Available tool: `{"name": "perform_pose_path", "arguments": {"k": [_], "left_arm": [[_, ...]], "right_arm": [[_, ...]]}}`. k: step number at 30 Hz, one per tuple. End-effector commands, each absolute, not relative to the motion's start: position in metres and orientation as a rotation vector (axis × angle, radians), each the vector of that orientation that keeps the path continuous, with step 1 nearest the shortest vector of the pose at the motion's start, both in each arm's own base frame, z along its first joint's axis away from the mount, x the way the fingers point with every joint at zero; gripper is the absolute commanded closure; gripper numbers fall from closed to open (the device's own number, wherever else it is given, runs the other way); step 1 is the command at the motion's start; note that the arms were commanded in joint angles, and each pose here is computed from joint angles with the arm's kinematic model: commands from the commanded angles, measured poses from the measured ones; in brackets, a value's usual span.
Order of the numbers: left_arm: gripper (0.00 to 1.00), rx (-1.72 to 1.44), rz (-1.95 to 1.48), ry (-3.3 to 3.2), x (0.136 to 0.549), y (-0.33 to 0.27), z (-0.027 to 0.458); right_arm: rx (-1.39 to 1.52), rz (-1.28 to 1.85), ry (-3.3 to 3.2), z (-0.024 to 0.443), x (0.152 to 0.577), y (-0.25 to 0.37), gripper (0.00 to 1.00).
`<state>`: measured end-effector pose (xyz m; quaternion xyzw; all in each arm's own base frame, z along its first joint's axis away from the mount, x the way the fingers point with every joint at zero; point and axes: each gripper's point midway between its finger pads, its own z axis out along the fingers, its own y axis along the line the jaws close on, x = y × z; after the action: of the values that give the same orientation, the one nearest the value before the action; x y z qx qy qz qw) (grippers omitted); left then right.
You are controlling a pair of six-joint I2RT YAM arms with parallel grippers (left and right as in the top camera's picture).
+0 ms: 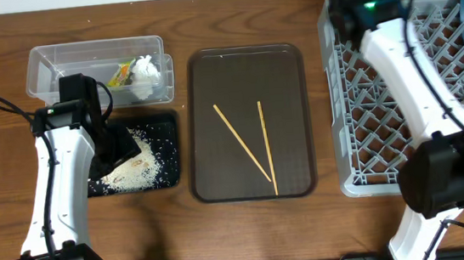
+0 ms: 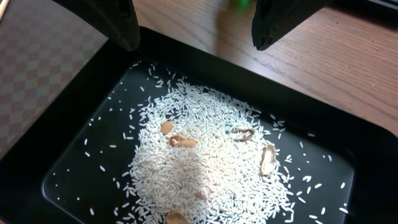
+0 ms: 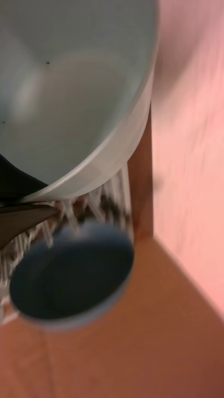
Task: Sort waste into correct bins and load items into the dishwasher rack
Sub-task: 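Lift the light-blue bowl and carry it toward the rack, then place the bowl upright in the rack beside the plate and release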
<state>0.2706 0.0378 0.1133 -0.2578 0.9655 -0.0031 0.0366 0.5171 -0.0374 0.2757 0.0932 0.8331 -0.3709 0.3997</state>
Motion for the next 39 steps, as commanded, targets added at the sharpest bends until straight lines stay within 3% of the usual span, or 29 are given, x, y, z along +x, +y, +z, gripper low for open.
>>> {"name": "perform_pose_path", "arguments": {"k": [1,8,16,39], "left_arm": [[0.39,-0.810,0.007,2.952,0.270,0.041,0.115],[0.39,-0.809,0.007,2.949,0.271,0.041,0.115],[0.39,-0.809,0.007,2.950,0.271,0.041,0.115],[0.38,-0.809,0.006,2.949,0.271,0.041,0.115]], "right_arm": [[0.367,-1.170,2.034,0.293,0.502,-0.088,0.99],[0.438,-1.458,2.038,0.276,0.491,-0.149,0.99],[0.474,-1.502,2.077,0.253,0.490,-0.177,0.99],[0.308,-1.444,2.284,0.166,0.507,-0.161,0.99]]}}
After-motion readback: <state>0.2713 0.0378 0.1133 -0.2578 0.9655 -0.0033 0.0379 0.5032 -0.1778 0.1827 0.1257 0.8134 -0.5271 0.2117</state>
